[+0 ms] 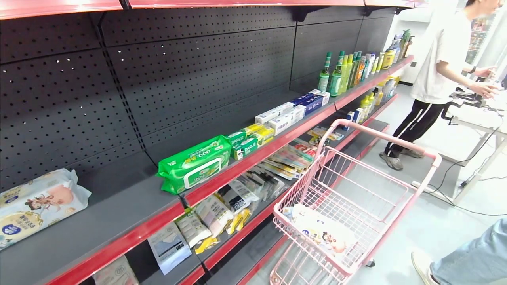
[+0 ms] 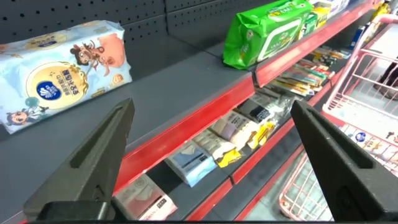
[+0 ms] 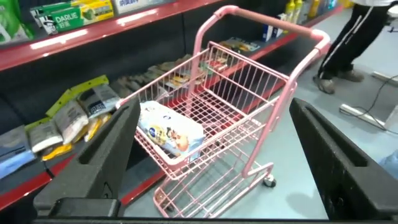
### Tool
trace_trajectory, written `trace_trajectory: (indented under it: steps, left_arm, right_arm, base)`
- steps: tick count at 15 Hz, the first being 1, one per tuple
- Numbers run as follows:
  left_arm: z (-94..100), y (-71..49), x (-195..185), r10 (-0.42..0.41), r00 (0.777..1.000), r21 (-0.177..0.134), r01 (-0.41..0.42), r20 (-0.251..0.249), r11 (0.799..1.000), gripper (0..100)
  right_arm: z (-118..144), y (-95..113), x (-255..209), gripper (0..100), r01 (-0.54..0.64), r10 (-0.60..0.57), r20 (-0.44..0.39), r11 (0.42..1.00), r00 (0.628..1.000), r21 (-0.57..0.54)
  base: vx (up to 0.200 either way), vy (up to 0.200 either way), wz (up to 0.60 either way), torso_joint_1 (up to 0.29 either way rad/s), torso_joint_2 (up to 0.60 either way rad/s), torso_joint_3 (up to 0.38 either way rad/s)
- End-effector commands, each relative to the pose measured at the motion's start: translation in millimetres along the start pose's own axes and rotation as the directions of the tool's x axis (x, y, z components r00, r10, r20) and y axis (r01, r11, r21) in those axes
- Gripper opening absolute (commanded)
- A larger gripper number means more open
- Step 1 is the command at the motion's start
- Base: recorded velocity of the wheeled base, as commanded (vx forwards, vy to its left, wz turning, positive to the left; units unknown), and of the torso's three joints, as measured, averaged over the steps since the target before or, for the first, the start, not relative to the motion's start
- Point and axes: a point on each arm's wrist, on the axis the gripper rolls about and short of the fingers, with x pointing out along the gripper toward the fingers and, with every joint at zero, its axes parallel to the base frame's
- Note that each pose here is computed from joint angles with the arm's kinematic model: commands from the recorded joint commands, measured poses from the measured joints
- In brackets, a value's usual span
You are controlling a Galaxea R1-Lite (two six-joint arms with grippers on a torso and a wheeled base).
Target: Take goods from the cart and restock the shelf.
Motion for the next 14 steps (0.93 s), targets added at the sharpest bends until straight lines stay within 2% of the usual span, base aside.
trace_trajectory:
  steps: [1,3,4,5,6,7,8,9,10,11,12,13,14]
  left_arm:
    - [0.0,0.0,0.0,0.000,1.000,0.000,0.000,0.000,1.000,100]
    - [0.0,0.0,0.0,0.000,1.000,0.000,0.000,0.000,1.000,100]
    - [0.0,0.0,0.0,0.000,1.000,0.000,0.000,0.000,1.000,100]
    - [0.0,0.0,0.0,0.000,1.000,0.000,0.000,0.000,1.000,100]
    - [0.0,0.0,0.0,0.000,1.000,0.000,0.000,0.000,1.000,100]
    - [0.0,0.0,0.0,-0.002,1.000,0.000,0.002,0.000,1.000,100]
    - [0.0,-0.1,0.0,-0.003,1.000,0.001,0.003,0.001,1.000,100]
    - [0.0,-0.1,0.0,-0.003,1.000,0.001,0.003,0.001,1.000,100]
    - [0.0,-0.1,0.0,-0.003,1.000,0.001,0.003,0.001,1.000,100]
    - [0.0,-0.1,0.0,-0.003,1.000,0.003,0.003,0.001,1.000,100]
    - [0.1,-0.1,0.0,-0.003,1.000,0.003,0.003,0.002,1.000,100]
    - [-0.3,-0.1,0.1,-0.003,1.000,0.003,0.003,0.001,1.000,100]
    - [-0.3,-0.1,0.1,-0.003,1.000,0.003,0.003,0.001,1.000,100]
  right_arm:
    - [1.0,0.0,3.8,100,-0.007,0.007,-0.050,1.000,0.999,-0.002]
    - [1.0,0.0,3.9,100,-0.002,0.002,-0.052,1.000,0.999,0.001]
    - [20.2,0.1,2.4,100,0.047,-0.047,-0.001,0.999,0.999,0.020]
    - [67.0,-0.6,9.2,100,0.065,-0.065,0.011,0.996,0.998,0.065]
    - [137.9,-2.4,35.7,100,0.113,-0.120,0.023,0.970,0.992,0.217]
    - [235.0,-4.5,88.6,100,0.104,-0.149,0.093,0.921,0.984,0.375]
    - [244.8,-5.5,104.4,100,0.117,-0.157,0.080,0.921,0.984,0.371]
    - [227.7,-10.7,150.6,100,0.195,-0.182,-0.070,0.936,0.981,0.293]
    - [205.9,-15.1,179.3,100,0.237,-0.193,-0.183,0.936,0.964,0.260]
    - [175.6,-19.6,218.1,100,0.285,-0.208,-0.301,0.928,0.931,0.239]
    - [158.4,-18.8,235.6,100,0.287,-0.196,-0.381,0.937,0.904,0.200]
    - [134.9,-17.6,244.3,100,0.272,-0.178,-0.546,0.958,0.818,0.095]
    - [117.4,-17.2,247.6,100,0.223,-0.147,-0.681,0.975,0.718,0.024]
  base:
    - [0.000,0.000,0.00,0.000,0.00,0.000]
    - [0.000,0.000,0.00,0.000,0.00,0.000]
    - [0.000,0.000,0.00,0.000,0.00,0.000]
    - [0.000,0.000,0.00,0.000,0.00,0.000]
    - [0.000,0.000,0.00,0.000,0.00,0.000]
    - [0.000,0.000,0.00,0.000,0.00,0.000]
    - [0.000,0.000,0.00,0.000,0.00,0.000]
    - [0.000,0.000,0.00,0.000,0.00,0.000]
    - [0.000,0.000,0.00,0.000,0.00,0.000]
    - [0.000,0.000,0.00,0.000,0.00,0.000]
    - [0.000,0.000,0.00,0.000,0.00,0.000]
    - [0.000,0.000,0.00,0.000,0.00,0.000]
    - [0.000,0.000,0.00,0.000,0.00,0.000]
